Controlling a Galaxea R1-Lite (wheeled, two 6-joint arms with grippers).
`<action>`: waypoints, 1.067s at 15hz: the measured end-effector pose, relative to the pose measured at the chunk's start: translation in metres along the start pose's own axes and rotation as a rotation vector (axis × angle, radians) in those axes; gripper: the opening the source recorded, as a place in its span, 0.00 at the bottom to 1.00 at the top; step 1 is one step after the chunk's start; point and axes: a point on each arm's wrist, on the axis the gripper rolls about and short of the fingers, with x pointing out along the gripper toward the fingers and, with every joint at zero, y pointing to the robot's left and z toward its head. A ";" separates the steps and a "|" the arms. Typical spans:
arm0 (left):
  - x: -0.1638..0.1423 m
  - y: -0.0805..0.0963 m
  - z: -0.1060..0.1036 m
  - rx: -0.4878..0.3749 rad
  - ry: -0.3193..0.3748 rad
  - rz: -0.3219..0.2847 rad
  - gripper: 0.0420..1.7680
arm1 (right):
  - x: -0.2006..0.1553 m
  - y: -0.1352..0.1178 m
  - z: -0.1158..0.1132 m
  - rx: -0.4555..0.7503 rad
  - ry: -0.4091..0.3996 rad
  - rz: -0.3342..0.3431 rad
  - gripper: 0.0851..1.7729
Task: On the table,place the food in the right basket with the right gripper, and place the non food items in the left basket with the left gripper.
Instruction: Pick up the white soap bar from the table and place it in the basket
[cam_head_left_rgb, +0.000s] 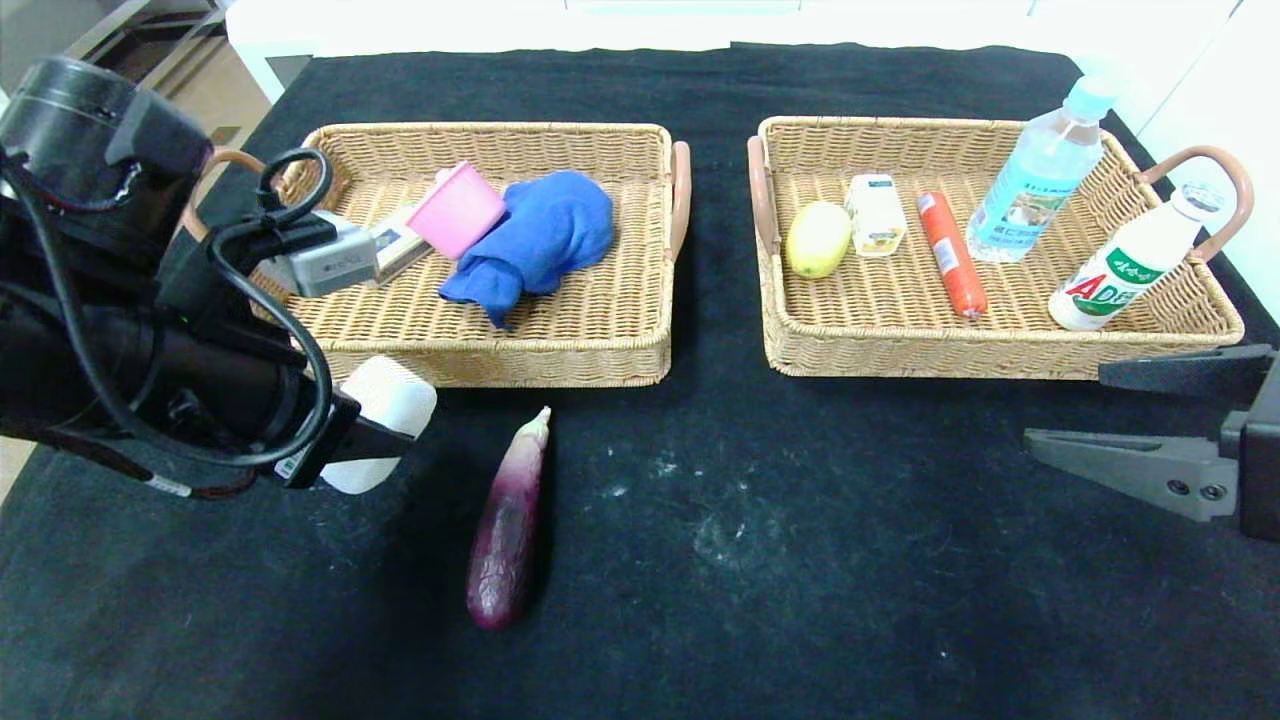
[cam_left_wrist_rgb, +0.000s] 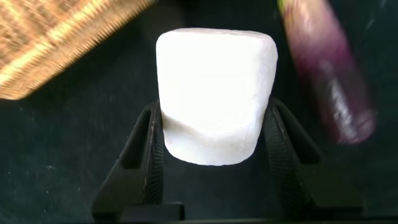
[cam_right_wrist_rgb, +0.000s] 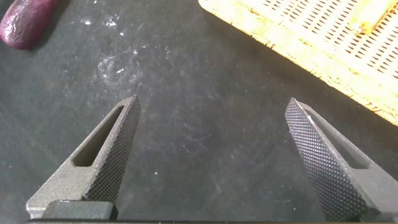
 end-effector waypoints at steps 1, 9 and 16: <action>-0.003 0.001 0.005 -0.014 -0.022 0.004 0.55 | 0.000 0.000 0.000 0.000 0.000 0.000 0.96; -0.022 0.017 0.050 -0.143 -0.208 0.051 0.55 | 0.000 0.000 0.000 0.000 -0.002 -0.002 0.96; -0.004 0.040 0.083 -0.259 -0.319 0.100 0.55 | -0.001 -0.002 0.001 0.005 -0.005 -0.015 0.96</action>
